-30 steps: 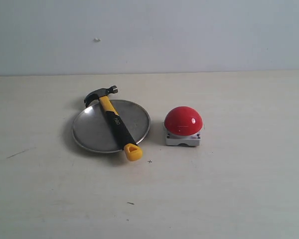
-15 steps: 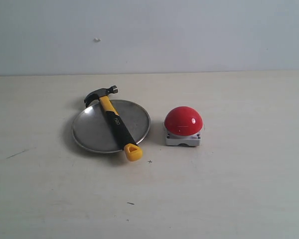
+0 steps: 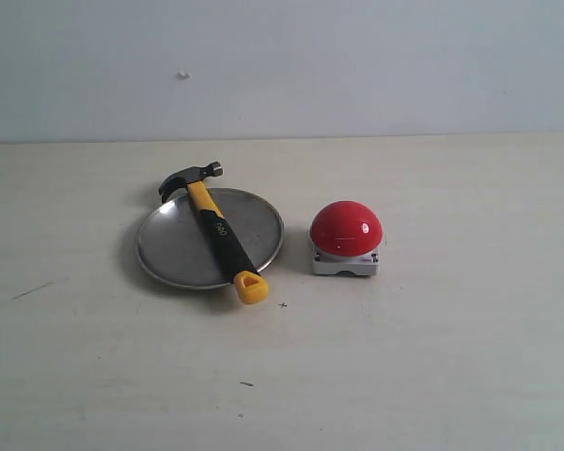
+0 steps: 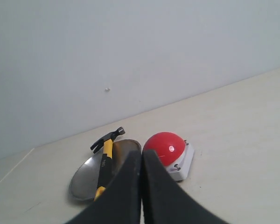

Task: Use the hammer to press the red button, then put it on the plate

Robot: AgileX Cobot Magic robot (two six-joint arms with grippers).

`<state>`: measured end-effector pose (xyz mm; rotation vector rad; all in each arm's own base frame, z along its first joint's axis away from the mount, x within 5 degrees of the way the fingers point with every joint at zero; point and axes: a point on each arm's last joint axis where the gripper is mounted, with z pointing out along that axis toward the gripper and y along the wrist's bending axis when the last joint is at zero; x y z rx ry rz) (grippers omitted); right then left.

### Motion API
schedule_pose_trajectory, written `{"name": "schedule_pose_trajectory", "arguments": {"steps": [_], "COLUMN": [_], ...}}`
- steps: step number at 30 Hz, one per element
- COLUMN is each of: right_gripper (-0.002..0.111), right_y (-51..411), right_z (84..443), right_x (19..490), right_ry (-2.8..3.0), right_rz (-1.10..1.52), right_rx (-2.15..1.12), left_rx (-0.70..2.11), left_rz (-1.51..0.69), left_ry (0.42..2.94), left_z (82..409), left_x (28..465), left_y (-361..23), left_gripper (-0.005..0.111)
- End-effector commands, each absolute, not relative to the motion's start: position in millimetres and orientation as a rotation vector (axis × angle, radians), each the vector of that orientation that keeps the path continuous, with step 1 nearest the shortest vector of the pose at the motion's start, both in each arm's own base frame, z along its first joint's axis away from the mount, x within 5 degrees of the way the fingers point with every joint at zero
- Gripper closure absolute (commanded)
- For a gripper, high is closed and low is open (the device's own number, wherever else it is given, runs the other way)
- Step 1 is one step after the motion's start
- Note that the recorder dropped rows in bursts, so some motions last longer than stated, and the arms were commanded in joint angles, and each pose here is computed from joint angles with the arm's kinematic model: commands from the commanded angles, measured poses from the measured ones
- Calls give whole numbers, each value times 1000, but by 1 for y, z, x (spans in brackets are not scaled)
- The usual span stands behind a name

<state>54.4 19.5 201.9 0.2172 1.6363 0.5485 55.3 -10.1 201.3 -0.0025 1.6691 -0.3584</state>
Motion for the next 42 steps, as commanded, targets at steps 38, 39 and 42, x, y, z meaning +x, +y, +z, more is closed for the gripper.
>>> {"name": "schedule_pose_trajectory", "arguments": {"steps": [38,39,42], "right_gripper": [108,108,108], "right_y": [-7,-7,-7], "right_z": [212,212,212], "right_x": [56,56,56], "right_ry": [1473,1473,1471], "right_rz": [47,50,61], "right_rx": [234,238,248], "left_rx": [-4,-4,-4], "left_rz": [-356,-356,-356], "left_ry": [1669,1669,1669], "left_z": [200,200,200], "left_x": [55,55,55], "left_y": [-10,-10,-10], "left_gripper": [107,107,107]}}
